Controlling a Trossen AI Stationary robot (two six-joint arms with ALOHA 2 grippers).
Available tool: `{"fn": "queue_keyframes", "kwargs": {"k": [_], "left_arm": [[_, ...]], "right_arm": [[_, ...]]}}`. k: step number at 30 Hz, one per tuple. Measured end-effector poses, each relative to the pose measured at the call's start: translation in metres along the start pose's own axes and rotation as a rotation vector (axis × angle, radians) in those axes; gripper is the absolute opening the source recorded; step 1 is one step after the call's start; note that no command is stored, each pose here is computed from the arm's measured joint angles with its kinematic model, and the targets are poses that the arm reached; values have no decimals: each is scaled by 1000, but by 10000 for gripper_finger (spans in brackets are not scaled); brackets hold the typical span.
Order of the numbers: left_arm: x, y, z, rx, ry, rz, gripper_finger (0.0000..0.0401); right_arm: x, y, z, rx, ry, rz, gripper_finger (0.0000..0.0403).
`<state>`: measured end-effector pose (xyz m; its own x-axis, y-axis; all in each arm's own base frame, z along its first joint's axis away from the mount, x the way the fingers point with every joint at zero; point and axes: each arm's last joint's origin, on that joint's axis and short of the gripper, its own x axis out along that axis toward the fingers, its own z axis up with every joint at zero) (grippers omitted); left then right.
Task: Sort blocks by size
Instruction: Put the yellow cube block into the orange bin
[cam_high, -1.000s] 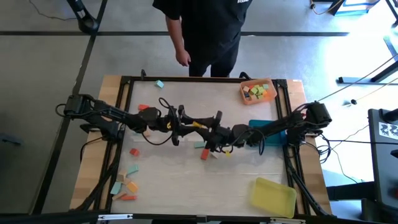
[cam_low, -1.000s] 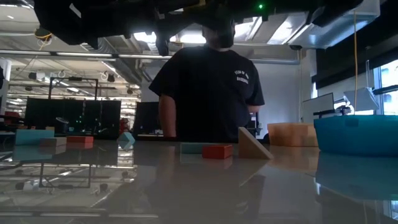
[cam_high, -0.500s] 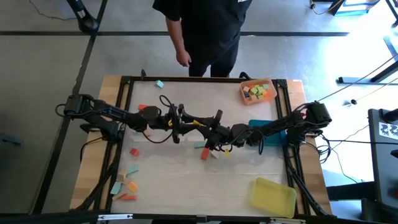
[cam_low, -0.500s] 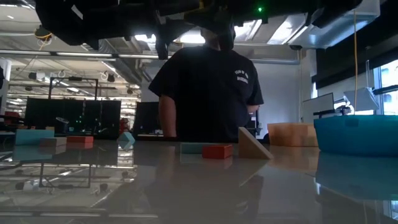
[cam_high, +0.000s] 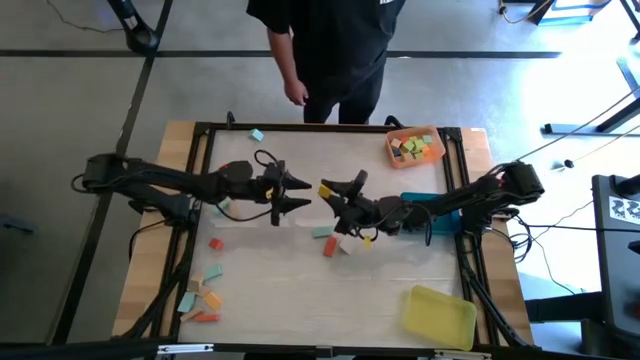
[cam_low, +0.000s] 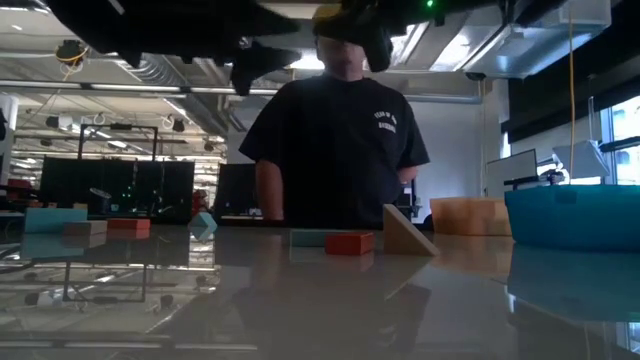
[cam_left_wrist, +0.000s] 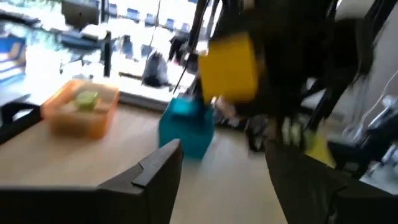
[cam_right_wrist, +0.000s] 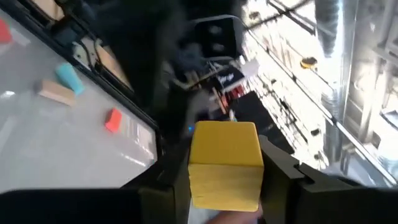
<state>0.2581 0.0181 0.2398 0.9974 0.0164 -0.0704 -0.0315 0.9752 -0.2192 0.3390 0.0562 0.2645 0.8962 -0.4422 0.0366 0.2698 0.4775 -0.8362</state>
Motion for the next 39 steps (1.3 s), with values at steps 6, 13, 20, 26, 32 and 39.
{"fn": "queue_keyframes", "kwargs": {"k": [6,13,20,26,32,39], "left_arm": [[-14,5,-10,21,183,145,218],[-17,10,-22,28,297,252,219],[-17,10,-22,29,289,259,219],[-17,10,-22,31,290,260,219],[-17,10,-22,31,291,260,219],[-17,10,-22,32,295,261,219]], "right_arm": [[-15,-28,-7,22,168,-10,137],[-32,-67,-42,114,427,-25,137],[-41,-97,-104,275,738,-29,136],[-44,-112,-162,520,1003,-2,136],[-45,-128,-209,729,1161,-42,138],[-48,-140,-249,885,1268,-100,140]]}}
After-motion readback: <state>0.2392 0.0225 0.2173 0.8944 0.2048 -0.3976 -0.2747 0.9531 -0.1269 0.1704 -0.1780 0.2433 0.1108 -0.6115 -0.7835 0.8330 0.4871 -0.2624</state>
